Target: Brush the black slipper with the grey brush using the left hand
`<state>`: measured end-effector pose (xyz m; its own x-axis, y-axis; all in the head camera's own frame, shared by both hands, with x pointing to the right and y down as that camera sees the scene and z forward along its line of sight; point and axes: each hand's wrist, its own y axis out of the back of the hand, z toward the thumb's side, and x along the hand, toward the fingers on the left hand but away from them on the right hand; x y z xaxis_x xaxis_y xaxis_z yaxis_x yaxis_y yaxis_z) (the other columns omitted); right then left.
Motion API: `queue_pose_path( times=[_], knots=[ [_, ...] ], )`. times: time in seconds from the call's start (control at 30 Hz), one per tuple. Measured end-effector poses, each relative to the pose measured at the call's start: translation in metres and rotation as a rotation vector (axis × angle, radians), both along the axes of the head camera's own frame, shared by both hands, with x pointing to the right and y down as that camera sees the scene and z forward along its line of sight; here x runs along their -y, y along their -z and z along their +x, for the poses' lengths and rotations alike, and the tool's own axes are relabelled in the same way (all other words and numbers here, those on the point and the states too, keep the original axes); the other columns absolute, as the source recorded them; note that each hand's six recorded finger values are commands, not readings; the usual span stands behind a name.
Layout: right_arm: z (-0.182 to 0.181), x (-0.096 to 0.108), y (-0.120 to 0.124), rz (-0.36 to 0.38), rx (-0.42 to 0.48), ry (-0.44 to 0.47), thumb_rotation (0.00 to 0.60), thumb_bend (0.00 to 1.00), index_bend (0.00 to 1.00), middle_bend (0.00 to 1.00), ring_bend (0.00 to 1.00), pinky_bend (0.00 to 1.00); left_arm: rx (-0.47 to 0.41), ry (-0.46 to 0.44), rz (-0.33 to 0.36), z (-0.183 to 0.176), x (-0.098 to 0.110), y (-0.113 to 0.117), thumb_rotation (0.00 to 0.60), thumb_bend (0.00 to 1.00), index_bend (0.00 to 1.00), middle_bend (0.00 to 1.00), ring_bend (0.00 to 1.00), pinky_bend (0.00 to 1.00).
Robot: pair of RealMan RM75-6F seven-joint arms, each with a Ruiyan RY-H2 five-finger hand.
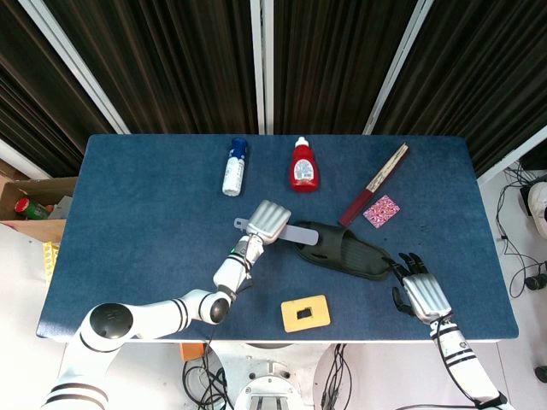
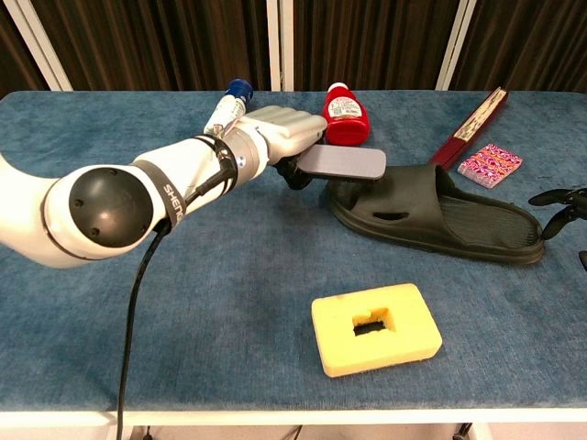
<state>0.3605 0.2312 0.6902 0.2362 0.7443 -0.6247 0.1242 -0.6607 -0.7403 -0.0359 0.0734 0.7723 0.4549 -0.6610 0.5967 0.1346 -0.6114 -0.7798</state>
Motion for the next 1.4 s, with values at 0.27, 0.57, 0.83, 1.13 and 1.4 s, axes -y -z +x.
queue_pose_path(
  times=[0.27, 0.57, 0.83, 1.13, 1.4],
  knots=[
    [0.001, 0.0, -0.001, -0.001, 0.003, -0.003, 0.6, 0.64, 0.13, 0.29, 0.04, 0.0, 0.05, -0.048, -0.008, 0.004, -0.011, -0.012, 0.6, 0.69, 1.0, 1.0, 1.0, 1.0],
    [0.002, 0.0, 0.0, 0.003, 0.001, -0.006, 0.6, 0.64, 0.13, 0.29, 0.04, 0.0, 0.15, -0.081, 0.05, -0.009, -0.004, -0.019, 0.6, 0.68, 1.0, 1.0, 1.0, 1.0],
    [0.001, 0.0, 0.0, 0.005, 0.005, -0.005, 0.6, 0.65, 0.13, 0.29, 0.04, 0.0, 0.259, -0.033, 0.104, -0.048, 0.018, -0.019, 0.6, 0.68, 1.0, 1.0, 1.0, 1.0],
    [0.0, 0.002, 0.003, 0.023, 0.014, -0.004, 0.6, 0.65, 0.13, 0.21, 0.02, 0.0, 0.167, 0.111, 0.072, -0.078, 0.034, 0.001, 0.6, 0.68, 1.0, 1.0, 1.0, 1.0],
    [-0.006, 0.007, 0.01, 0.086, 0.048, -0.006, 0.6, 0.5, 0.0, 0.0, 0.0, 0.0, 0.013, 0.285, 0.036, -0.13, 0.038, 0.036, 0.6, 0.68, 1.0, 1.0, 1.0, 1.0]
  ],
)
